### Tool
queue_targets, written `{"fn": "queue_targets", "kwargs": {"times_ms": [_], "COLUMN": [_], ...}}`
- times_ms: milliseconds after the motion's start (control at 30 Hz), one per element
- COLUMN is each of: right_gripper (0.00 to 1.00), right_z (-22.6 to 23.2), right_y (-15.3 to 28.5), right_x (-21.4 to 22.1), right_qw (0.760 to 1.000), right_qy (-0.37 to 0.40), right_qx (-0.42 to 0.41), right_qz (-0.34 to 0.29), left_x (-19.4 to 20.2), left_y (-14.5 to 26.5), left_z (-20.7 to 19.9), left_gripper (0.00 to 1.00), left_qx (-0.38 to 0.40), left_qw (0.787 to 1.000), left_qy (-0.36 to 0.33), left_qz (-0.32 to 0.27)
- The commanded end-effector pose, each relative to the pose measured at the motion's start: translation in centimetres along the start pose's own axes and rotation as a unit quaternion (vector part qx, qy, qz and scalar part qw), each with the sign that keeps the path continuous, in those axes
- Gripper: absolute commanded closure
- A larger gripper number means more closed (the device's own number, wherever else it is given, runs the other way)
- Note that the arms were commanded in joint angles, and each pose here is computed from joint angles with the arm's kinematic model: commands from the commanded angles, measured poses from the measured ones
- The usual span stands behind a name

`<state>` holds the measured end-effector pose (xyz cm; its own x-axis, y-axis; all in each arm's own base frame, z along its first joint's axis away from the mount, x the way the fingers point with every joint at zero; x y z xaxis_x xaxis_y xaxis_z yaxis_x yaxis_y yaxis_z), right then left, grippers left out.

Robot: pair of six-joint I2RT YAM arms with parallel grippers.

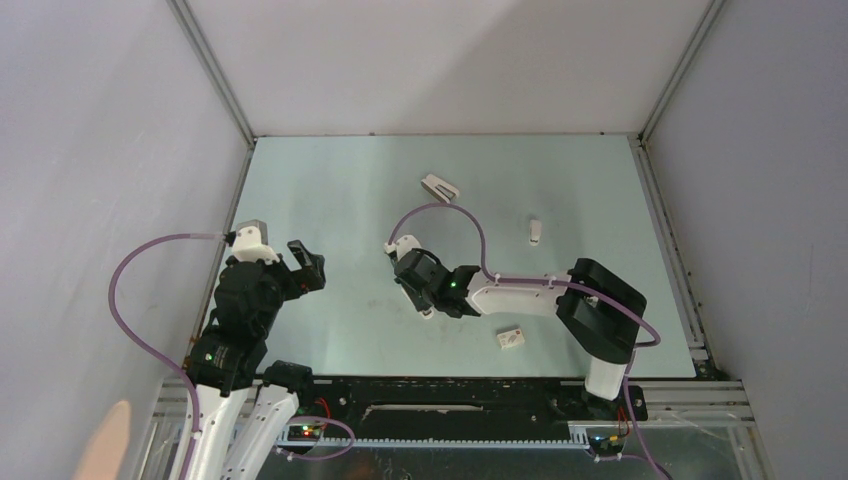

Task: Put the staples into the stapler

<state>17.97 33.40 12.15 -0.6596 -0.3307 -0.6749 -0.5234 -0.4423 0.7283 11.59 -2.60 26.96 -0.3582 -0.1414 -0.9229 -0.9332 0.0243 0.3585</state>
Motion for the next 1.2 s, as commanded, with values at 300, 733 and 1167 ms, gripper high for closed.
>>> {"fn": "queue_targets", "kwargs": {"times_ms": [300,733,1167], "right_gripper": [0.89,0.84,0.62], "right_z": [-0.1,-0.5,-0.6], "right_y": [-0.8,0.7,1.9], "right_x": [-0.1,0.0,-1.4], "right_qw": [1.000,1.000,0.999], "right_qy": [-0.006,-0.005,-0.014], "right_qx": [0.001,0.006,-0.005], "right_qz": [-0.004,-0.007,-0.035], "left_x": [-0.5,-0.5,-0.4], "left_y": [-0.1,-0.1,-0.2], "left_z": [0.0,-0.1,-0.1], "left_gripper": [0.00,0.00,0.00], "left_qx": [0.009,0.011,0.011], "left_qw": [1.000,1.000,1.000], "left_qy": [-0.009,-0.010,-0.009], "left_qz": [-0.018,-0.017,-0.014]}}
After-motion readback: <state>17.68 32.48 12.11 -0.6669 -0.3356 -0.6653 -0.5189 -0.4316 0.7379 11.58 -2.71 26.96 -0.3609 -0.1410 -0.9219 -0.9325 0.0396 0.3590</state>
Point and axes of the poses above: each gripper's point midway between its finger pads, its own y axis back along the fingers, its own z axis along the line the jaws close on, x = y × z, the point moved 10 cm from there along y, back along the fingers, and after that the axes turned 8 degrees about -y, right-handed, at the moved point
